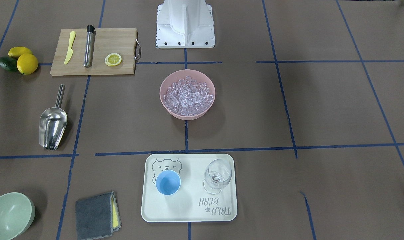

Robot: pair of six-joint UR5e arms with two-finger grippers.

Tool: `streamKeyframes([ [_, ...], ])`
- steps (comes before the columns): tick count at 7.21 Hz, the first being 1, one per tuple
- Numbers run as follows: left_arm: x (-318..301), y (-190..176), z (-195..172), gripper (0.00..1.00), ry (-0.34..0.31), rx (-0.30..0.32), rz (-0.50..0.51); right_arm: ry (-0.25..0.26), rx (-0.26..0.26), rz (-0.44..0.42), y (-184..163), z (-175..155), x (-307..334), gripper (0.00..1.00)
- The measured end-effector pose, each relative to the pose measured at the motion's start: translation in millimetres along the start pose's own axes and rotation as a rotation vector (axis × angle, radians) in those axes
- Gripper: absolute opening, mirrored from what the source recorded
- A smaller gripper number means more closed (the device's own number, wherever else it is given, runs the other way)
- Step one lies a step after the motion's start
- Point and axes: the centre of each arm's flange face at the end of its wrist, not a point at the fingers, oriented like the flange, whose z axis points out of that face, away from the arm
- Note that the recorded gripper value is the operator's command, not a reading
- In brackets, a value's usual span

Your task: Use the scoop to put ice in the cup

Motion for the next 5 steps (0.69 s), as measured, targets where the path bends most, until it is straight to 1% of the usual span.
streamKeyframes([
  [1,19.4,-6.6,12.8,1.0,0.034,0.001,0.062,-0.012,-0.009,-0.033,-0.2,6.3,-17.6,1.0],
  [3,103.9,-23.6,71.6,1.0,0.122,0.008,0.318,-0.026,-0.03,-0.096,1.8,16.6,-53.1,1.0],
  [4,153.5,-29.7,97.6,1.0,0.177,0.006,0.379,-0.032,-0.033,-0.122,3.4,17.7,-66.5,1.0],
  [5,210.9,-39.5,117.5,1.0,0.234,-0.003,0.385,-0.037,-0.033,-0.146,5.8,17.0,-78.8,1.0],
])
